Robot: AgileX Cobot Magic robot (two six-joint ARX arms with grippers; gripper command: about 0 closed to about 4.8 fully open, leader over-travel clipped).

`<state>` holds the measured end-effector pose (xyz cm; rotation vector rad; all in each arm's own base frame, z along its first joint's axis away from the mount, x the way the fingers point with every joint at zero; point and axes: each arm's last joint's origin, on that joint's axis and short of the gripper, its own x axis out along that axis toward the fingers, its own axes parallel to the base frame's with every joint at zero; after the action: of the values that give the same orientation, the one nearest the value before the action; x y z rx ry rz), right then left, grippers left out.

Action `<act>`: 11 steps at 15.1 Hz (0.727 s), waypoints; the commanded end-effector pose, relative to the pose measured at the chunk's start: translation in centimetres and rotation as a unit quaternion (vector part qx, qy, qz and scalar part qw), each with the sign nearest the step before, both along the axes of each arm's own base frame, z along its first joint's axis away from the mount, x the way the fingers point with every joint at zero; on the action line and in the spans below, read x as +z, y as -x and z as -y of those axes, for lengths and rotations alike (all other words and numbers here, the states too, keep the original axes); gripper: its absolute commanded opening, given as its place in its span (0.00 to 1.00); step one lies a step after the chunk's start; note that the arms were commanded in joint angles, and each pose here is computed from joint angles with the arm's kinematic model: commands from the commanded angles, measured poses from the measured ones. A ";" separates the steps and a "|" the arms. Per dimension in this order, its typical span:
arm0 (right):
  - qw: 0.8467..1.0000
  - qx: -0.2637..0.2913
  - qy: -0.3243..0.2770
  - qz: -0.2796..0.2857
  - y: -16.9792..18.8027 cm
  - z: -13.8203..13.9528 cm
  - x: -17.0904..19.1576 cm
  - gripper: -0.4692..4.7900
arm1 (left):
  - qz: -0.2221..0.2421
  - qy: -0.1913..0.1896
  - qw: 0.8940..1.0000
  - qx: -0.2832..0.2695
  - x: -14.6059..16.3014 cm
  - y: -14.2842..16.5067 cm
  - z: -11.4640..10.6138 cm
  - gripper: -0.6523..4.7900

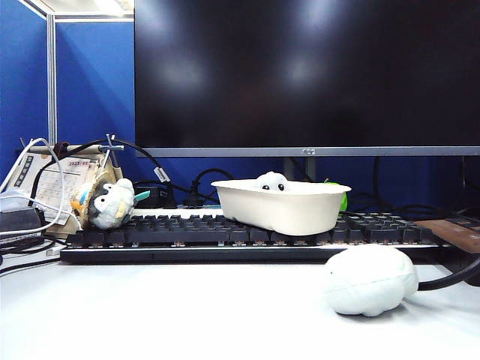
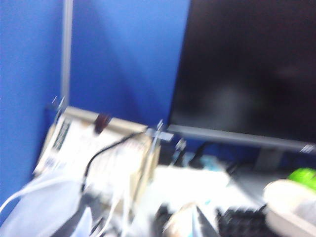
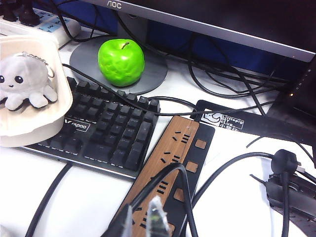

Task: Identity fluffy octopus among items on the table, put them into the paper lunch box.

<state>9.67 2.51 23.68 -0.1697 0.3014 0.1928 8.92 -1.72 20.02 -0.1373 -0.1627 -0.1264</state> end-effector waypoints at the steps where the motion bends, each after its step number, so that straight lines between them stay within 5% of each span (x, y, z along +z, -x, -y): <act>1: 1.000 0.000 -0.004 0.007 0.0 0.0 0.2 0.19 | -0.045 -0.007 0.998 0.033 -0.8 -0.2 -0.6 0.61; 11: 1.000 0.000 -0.004 0.007 0.0 0.0 0.2 0.19 | -0.104 -0.011 0.990 0.099 -2.0 -0.3 -1.8 0.61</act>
<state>9.67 2.52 23.69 -0.1697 0.3010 0.1931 9.21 0.06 17.92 -0.1060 0.0426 0.0830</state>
